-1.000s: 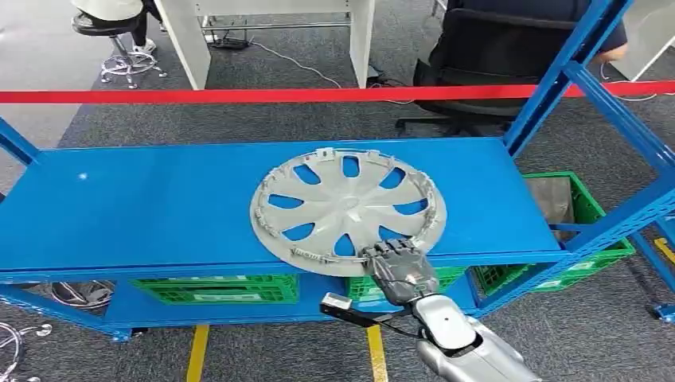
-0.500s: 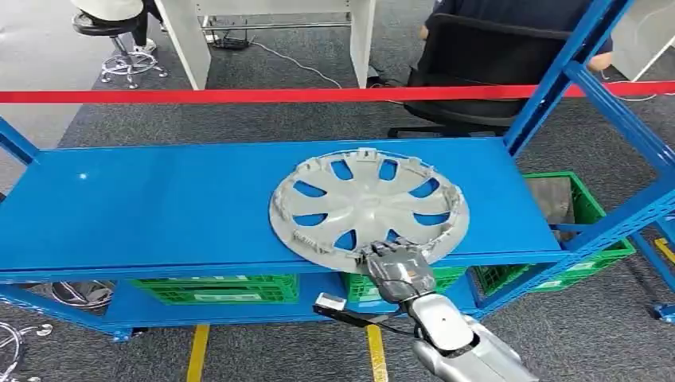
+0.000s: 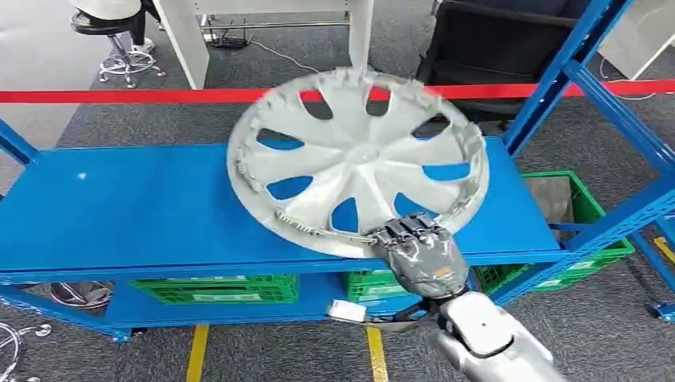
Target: Take the parts from the cabinet and place them on the table.
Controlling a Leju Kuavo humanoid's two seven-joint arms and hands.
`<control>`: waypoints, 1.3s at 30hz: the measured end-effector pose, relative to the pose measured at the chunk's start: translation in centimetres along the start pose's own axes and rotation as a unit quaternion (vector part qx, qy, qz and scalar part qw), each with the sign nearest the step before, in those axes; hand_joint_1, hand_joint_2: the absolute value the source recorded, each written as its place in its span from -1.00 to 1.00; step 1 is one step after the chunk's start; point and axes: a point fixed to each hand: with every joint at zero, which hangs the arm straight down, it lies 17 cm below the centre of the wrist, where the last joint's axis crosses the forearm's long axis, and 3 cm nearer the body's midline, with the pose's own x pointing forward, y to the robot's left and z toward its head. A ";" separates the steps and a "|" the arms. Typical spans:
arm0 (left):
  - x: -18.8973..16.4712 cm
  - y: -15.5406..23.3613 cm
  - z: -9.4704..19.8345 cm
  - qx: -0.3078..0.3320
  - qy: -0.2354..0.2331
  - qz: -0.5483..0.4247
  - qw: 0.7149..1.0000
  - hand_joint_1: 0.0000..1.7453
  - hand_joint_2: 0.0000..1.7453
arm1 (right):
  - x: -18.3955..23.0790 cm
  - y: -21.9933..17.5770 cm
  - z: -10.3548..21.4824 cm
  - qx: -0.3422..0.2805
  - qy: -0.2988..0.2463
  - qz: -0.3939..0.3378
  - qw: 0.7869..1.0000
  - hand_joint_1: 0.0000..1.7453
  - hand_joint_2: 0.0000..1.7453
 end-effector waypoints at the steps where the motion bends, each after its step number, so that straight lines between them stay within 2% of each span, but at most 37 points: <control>1: 0.0 0.0 0.0 0.000 0.000 0.000 1.000 -1.00 -1.00 | -0.2 -0.5 -0.2 -0.007 0.000 0.003 1.000 1.00 1.00; 4: 0.0 0.0 0.0 0.000 0.000 0.001 1.000 -1.00 -1.00 | -0.4 -1.4 -0.4 -0.017 -0.002 0.007 1.000 1.00 1.00; 8: 0.1 -0.1 0.0 0.000 0.000 0.003 1.000 -1.00 -1.00 | 1.6 -3.6 -0.4 -0.038 -0.071 0.019 0.997 1.00 1.00; 11: 0.3 -0.2 0.0 -0.002 -0.001 0.003 1.000 -1.00 -1.00 | 2.5 -5.0 -0.8 -0.056 -0.088 0.020 0.994 1.00 1.00; 39: 0.3 -0.5 0.0 -0.008 0.003 0.017 1.000 -1.00 -1.00 | 1.6 -8.4 -2.7 -0.104 -0.044 0.022 0.993 1.00 1.00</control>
